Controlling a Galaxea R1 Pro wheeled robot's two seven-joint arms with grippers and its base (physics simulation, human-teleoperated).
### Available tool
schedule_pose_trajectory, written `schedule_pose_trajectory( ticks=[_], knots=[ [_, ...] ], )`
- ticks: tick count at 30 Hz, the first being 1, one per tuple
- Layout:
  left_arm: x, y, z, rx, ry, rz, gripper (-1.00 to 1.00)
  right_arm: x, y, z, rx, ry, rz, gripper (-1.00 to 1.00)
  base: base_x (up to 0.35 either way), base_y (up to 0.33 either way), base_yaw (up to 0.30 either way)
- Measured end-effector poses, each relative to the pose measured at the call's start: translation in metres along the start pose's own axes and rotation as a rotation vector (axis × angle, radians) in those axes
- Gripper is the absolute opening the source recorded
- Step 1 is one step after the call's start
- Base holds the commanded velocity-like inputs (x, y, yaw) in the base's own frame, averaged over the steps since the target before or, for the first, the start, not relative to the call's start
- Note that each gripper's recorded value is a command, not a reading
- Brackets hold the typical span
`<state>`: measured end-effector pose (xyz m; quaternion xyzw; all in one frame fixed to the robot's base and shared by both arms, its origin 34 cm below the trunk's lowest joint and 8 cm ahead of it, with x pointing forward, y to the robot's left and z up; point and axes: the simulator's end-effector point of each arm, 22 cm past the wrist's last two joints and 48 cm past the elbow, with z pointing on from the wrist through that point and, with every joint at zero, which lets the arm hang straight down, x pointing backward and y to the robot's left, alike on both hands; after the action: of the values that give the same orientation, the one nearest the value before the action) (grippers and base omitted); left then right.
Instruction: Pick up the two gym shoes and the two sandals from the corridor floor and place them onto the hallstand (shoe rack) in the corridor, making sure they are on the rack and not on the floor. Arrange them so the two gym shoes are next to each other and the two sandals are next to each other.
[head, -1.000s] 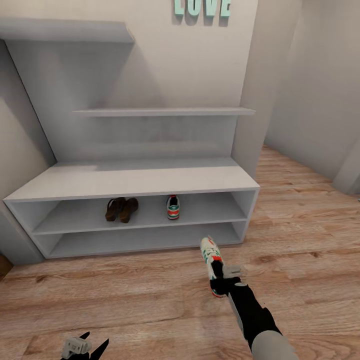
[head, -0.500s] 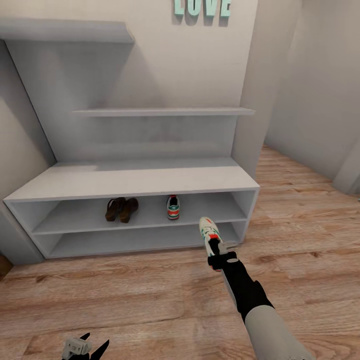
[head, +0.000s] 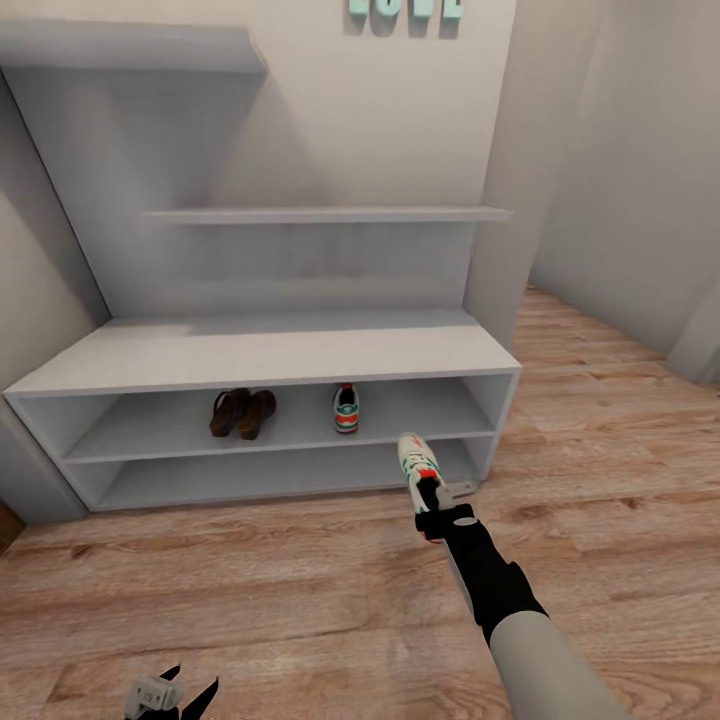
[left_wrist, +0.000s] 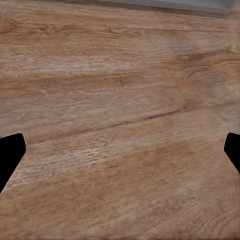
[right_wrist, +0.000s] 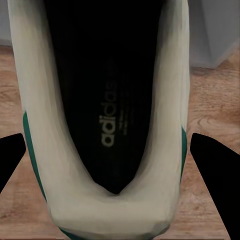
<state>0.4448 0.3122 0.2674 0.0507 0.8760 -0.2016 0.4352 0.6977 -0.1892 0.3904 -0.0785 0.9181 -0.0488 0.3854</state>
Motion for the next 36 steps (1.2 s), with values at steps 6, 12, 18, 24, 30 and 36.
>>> schedule_pose_trajectory(
  ticks=[6,12,18,24,30,36],
  knots=[
    [0.011,0.001,0.001,-0.002,0.023,-0.01,1.0,0.013,0.002,0.009,-0.004,0.024,0.0,-1.0,0.0,0.0,0.0],
    [0.023,0.003,0.001,-0.004,0.046,-0.02,1.0,0.027,0.005,0.017,-0.009,0.049,-0.001,-1.0,0.0,0.0,0.0],
    [0.03,0.003,0.001,-0.006,0.061,-0.027,1.0,0.035,0.007,0.023,-0.011,0.064,-0.001,-1.0,0.0,0.0,0.0],
    [0.033,0.004,0.001,-0.006,0.067,-0.029,1.0,0.04,0.008,0.025,-0.013,0.072,-0.001,-1.0,0.0,0.0,0.0],
    [0.034,0.004,0.001,-0.007,0.068,-0.029,1.0,0.041,0.008,0.026,-0.013,0.075,0.0,-1.0,0.014,0.0,0.0],
    [0.034,0.004,0.001,-0.007,0.067,-0.029,1.0,0.041,0.008,0.025,-0.013,0.074,0.0,-1.0,0.228,0.0,0.0]
  ],
)
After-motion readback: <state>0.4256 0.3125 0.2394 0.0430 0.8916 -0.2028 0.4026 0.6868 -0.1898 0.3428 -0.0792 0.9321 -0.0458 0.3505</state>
